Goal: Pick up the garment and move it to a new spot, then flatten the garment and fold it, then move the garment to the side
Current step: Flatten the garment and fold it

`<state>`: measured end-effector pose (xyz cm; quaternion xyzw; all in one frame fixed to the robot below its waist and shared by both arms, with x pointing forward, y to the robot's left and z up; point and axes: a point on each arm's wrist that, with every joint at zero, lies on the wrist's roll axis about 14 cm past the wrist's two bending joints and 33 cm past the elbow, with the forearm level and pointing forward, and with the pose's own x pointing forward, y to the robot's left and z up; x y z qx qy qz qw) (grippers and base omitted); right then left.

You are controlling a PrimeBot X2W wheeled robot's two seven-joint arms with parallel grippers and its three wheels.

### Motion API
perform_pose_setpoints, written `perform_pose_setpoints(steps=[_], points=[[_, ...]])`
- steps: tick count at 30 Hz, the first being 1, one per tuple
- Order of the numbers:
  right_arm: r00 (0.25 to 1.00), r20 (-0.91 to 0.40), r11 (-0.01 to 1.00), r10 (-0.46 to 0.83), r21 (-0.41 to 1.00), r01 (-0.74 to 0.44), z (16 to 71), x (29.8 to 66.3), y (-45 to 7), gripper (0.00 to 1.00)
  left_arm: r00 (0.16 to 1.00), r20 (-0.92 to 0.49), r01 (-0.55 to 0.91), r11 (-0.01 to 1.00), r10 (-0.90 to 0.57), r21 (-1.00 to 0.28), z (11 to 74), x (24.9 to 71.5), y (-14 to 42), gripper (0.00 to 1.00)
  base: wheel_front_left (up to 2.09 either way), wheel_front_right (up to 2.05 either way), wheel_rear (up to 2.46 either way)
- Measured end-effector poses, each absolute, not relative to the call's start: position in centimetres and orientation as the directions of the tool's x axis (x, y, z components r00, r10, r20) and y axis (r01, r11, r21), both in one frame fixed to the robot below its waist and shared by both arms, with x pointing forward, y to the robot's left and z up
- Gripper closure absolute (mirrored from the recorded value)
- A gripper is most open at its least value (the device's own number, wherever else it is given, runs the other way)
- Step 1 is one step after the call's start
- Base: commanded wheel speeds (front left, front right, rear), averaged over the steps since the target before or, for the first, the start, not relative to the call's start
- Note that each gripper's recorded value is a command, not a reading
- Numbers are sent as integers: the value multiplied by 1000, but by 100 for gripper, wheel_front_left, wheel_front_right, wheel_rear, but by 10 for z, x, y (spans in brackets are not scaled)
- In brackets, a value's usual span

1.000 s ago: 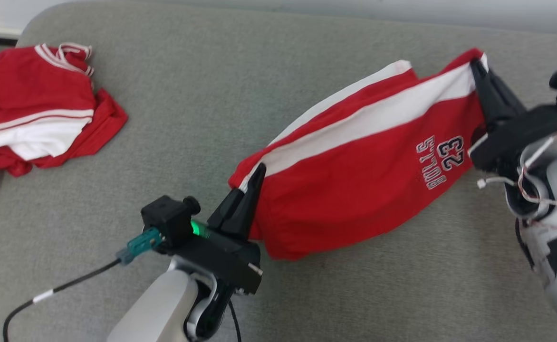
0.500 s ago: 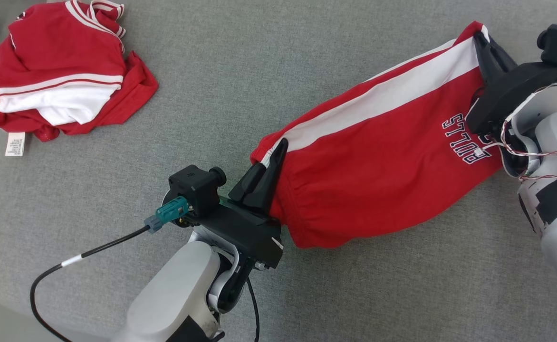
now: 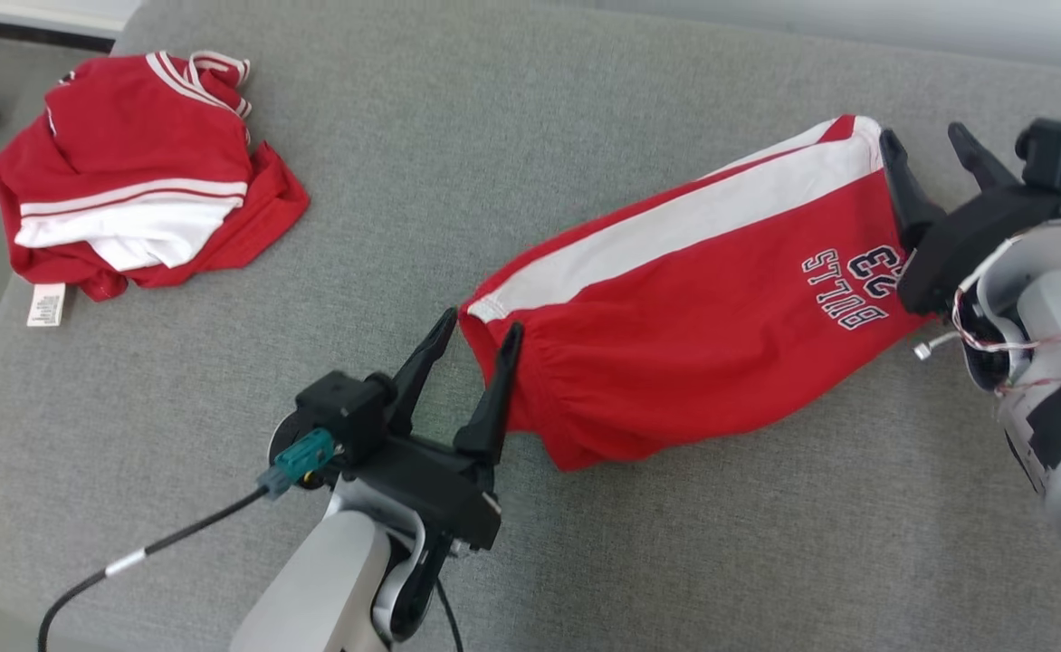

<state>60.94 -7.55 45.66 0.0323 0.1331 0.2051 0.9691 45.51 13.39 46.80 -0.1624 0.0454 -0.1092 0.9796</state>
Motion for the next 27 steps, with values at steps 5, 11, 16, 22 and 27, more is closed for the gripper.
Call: perform_pose_setpoints(steps=[5,11,16,22,27], points=[[888,-267,927,375,115,-357,455,596,-93,0,986,-24,151,937,-167,-315,477,440,152,0,0,0,0],[877,-314,932,363,122,-342,440,586,-98,0,998,54,51,968,-39,-245,500,424,192,0,0,0,0],[859,-364,933,359,119,-340,424,579,-98,0,994,75,-65,979,81,-193,505,404,228,0,0,0,0],[837,-427,939,342,115,-324,404,570,-102,0,983,73,-155,975,168,-160,505,382,253,0,0,0,0],[805,-486,939,341,132,-318,389,561,-99,15,981,61,-170,971,183,-167,501,374,255,0,0,0,0]])
